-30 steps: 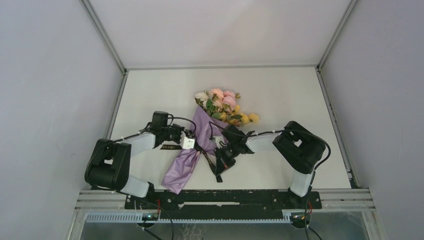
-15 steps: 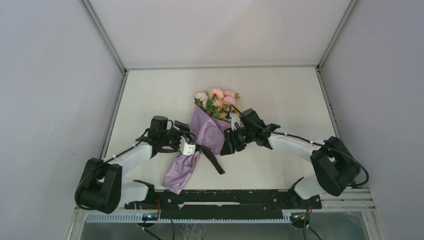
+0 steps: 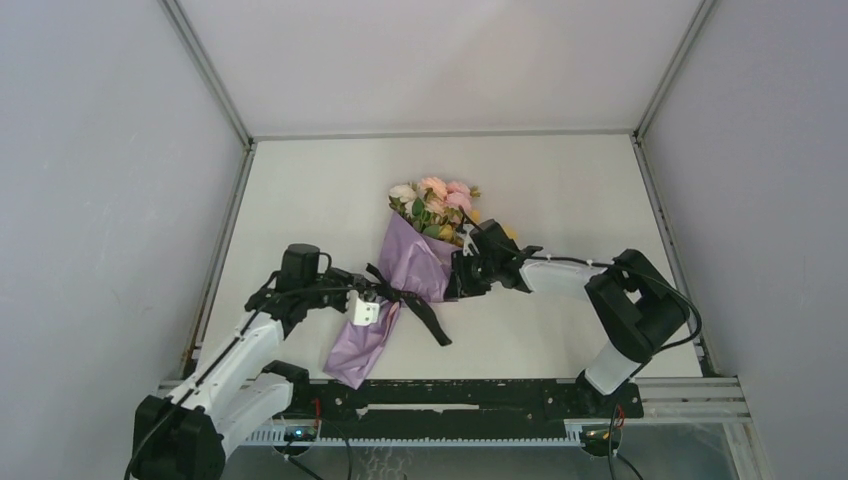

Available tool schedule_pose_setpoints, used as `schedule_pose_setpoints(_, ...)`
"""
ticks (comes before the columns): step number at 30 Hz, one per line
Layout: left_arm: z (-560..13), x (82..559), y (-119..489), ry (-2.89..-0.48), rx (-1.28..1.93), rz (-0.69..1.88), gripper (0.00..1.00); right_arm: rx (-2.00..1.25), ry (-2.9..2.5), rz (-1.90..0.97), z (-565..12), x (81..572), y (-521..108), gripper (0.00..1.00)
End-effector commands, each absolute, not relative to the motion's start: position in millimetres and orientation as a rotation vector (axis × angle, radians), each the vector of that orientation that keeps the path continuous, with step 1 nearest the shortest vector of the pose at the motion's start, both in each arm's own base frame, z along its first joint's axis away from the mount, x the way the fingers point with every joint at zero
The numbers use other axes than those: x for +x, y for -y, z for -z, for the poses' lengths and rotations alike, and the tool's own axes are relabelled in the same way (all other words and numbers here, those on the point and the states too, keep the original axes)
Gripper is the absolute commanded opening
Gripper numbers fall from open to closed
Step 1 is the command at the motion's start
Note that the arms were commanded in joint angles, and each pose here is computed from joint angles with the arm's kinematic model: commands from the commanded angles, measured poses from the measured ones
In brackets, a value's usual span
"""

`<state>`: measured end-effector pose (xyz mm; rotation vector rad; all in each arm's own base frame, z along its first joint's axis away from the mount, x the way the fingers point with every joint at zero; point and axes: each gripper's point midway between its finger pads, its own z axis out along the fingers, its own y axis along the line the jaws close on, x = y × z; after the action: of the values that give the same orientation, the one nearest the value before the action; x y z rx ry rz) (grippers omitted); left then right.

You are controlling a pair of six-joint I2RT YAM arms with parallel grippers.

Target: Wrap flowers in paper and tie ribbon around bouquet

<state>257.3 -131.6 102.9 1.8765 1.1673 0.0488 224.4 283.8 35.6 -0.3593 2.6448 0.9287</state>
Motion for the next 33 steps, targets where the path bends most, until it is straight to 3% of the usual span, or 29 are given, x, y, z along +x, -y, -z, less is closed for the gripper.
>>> schedule_pose_setpoints(1, -65.3, 196.6, 126.4, -1.185, 2.049, 0.157, 0.18, -0.249, -2.505, -0.965, -58.4, 275.6, -300.6, 0.36)
schedule_pose_setpoints(6, -40.7, 175.8, 134.2, -1.060, 2.182, 0.178, 0.19, -0.218, -2.450, -1.007, -65.6, 311.6, -306.8, 0.36)
schedule_pose_setpoints(10, -45.0, 165.5, 174.0, -0.980, 2.179, 0.276, 0.21, -0.282, -2.405, -1.053, -76.8, 331.6, -322.3, 0.37)
schedule_pose_setpoints(17, -104.0, 202.5, 258.5, -1.068, 1.768, 0.378, 0.30, -0.300, -2.358, -1.020, -107.1, 356.3, -312.4, 0.38)
schedule_pose_setpoints(23, -93.6, 207.5, 219.2, -1.210, 1.815, 0.242, 0.25, -0.315, -2.350, -0.810, -125.8, 350.4, -263.1, 0.39)
schedule_pose_setpoints(26, -99.0, 211.9, 203.7, -1.310, 1.762, 0.233, 0.34, -0.381, -2.341, -0.828, -129.9, 330.8, -268.3, 0.41)
schedule_pose_setpoints(33, -98.5, 219.5, 202.8, -1.479, 1.591, 0.275, 0.69, -0.506, -2.355, -0.928, -126.2, 280.9, -310.5, 0.42)
